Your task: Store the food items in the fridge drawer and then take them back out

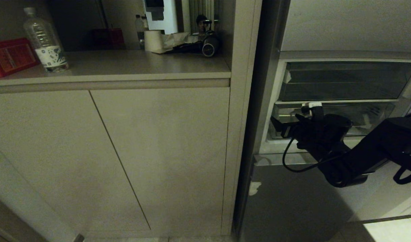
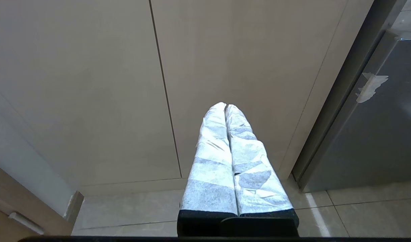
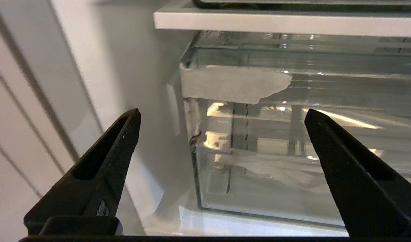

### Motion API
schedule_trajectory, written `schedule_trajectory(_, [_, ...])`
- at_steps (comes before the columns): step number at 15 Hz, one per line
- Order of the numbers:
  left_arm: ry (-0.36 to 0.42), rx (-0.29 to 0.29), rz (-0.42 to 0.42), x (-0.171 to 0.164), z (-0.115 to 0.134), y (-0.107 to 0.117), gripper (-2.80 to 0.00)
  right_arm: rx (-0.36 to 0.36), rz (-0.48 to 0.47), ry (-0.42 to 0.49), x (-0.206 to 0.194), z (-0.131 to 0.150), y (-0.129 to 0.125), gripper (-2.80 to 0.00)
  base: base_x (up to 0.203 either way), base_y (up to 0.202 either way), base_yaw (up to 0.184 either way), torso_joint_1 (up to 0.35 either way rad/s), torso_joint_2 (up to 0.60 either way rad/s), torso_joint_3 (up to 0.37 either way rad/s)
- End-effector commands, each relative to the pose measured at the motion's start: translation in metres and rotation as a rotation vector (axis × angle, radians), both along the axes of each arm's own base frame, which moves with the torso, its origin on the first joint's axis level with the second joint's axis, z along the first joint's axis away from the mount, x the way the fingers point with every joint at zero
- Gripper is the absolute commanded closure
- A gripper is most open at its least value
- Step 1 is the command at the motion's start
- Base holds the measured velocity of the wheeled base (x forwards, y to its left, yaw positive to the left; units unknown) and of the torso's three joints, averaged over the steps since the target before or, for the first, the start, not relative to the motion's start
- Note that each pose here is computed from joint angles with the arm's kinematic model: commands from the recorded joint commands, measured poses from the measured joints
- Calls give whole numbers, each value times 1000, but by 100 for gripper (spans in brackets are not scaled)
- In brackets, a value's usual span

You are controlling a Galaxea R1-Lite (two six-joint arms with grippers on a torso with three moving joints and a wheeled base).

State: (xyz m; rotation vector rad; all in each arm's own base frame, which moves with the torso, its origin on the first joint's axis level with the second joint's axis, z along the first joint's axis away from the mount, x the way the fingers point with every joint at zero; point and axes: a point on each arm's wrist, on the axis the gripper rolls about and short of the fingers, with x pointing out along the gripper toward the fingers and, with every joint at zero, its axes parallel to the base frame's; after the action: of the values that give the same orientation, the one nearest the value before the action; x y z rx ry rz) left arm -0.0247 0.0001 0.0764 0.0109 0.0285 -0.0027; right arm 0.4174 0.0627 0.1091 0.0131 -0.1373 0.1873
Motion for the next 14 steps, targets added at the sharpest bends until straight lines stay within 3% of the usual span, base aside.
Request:
schedule_trajectory(1, [1,0,1,0,0,0,0,2,0,-11,2,0,0,-280,0,0,0,0,0,0])
schedule_trajectory(6, [1,0,1,0,0,0,0,1,0,-4,5,1,1,-280,0,0,0,0,0,0])
schedule_trajectory(7, [1,0,1,0,0,0,0,0,0,0,6,1,1,0,0,0,0,0,0,0])
schedule_trajectory(14, [1,0,1,0,0,0,0,2,31,8,7,2,22,0,0,0,0,0,0,0])
